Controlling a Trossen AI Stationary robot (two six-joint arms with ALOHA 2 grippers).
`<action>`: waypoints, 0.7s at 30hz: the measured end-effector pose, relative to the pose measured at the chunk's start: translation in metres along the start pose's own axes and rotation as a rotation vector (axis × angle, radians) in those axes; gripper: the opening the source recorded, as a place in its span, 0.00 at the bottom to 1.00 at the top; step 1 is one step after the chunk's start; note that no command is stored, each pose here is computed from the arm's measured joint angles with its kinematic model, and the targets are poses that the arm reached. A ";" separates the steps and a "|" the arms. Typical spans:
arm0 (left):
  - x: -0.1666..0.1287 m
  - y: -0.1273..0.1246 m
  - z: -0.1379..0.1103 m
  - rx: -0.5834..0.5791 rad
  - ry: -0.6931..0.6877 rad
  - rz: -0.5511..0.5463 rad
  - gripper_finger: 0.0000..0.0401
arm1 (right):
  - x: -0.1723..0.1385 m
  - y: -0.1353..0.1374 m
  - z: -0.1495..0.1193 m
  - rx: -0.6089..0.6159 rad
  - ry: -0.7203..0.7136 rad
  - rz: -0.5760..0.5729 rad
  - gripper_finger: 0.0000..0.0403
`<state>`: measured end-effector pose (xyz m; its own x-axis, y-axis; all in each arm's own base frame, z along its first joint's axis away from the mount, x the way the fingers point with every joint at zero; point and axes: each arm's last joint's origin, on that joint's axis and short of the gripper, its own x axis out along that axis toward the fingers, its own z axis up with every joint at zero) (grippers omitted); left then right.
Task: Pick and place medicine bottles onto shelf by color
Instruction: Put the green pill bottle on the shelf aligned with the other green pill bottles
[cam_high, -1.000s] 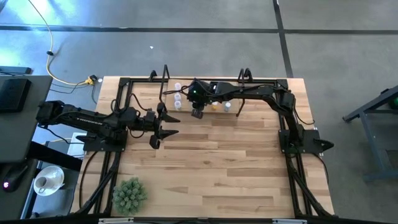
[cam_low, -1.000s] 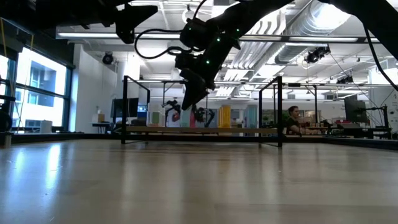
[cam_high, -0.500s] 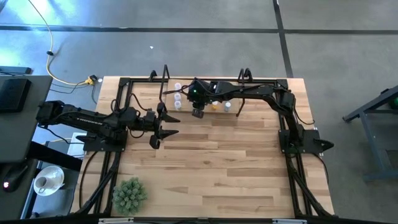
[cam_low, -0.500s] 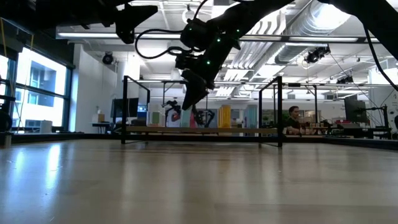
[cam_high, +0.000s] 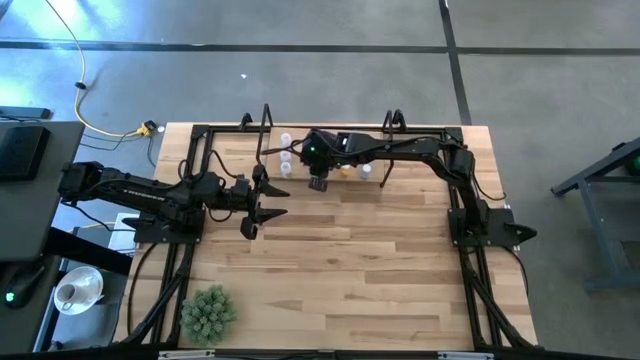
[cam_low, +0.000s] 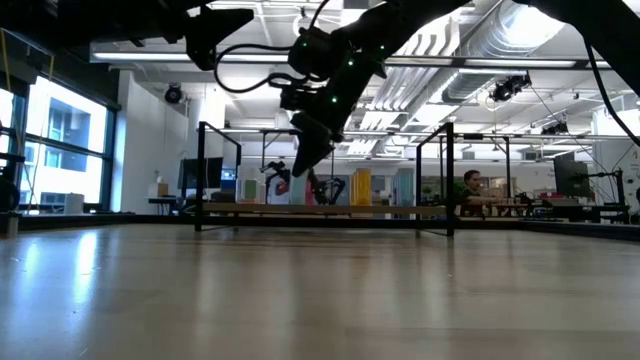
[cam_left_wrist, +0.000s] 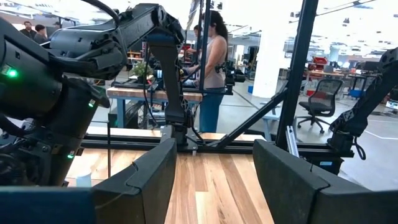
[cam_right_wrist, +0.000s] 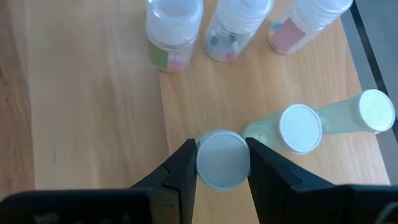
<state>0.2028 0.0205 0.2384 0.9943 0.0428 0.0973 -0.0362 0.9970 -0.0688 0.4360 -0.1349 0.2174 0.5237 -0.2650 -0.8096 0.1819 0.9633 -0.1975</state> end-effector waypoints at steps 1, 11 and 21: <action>0.000 0.000 0.000 0.000 0.000 0.000 0.50 | 0.000 0.000 0.000 0.001 0.000 0.000 0.26; 0.000 0.000 0.000 0.000 0.000 0.000 0.50 | 0.000 0.000 0.000 -0.001 -0.001 -0.001 0.26; 0.000 0.000 0.000 0.000 0.004 0.000 0.50 | 0.000 0.000 0.000 -0.007 0.000 0.000 0.38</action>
<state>0.2028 0.0205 0.2380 0.9947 0.0426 0.0932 -0.0362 0.9970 -0.0691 0.4362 -0.1344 0.2174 0.5234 -0.2651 -0.8098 0.1762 0.9635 -0.2016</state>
